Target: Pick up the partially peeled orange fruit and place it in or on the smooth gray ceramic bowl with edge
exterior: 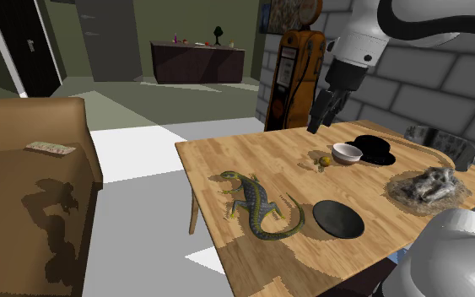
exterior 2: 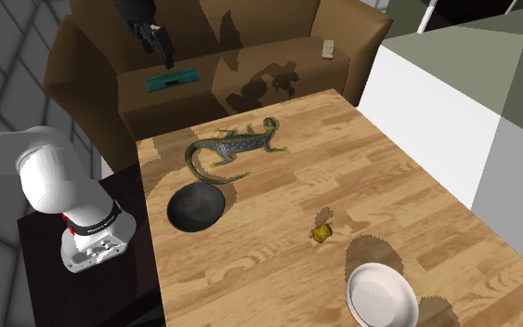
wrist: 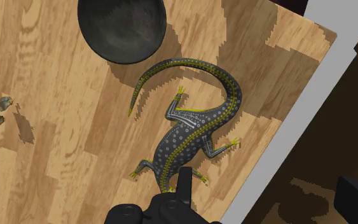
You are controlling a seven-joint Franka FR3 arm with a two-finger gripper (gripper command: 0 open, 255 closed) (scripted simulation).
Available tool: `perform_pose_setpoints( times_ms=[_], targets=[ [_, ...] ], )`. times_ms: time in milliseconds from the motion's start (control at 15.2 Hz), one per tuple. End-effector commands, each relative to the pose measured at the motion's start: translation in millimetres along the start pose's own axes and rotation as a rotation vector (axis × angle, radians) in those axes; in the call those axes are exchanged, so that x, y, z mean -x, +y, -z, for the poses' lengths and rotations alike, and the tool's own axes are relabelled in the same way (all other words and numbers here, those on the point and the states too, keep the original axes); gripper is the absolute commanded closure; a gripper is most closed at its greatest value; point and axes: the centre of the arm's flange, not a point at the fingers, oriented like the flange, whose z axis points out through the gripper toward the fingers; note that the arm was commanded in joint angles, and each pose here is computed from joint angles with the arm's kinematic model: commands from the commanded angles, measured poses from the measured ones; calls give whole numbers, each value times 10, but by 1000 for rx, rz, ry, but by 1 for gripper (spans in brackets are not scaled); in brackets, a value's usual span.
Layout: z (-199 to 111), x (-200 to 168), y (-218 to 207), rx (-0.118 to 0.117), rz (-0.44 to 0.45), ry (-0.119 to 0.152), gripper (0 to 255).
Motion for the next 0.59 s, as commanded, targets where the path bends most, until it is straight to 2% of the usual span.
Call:
perform_pose_setpoints(
  times_ms=[0,528],
  targets=[
    [0,0,0,0,0,0,0],
    [-498,-176,920,0,-12,-15,0]
  ],
)
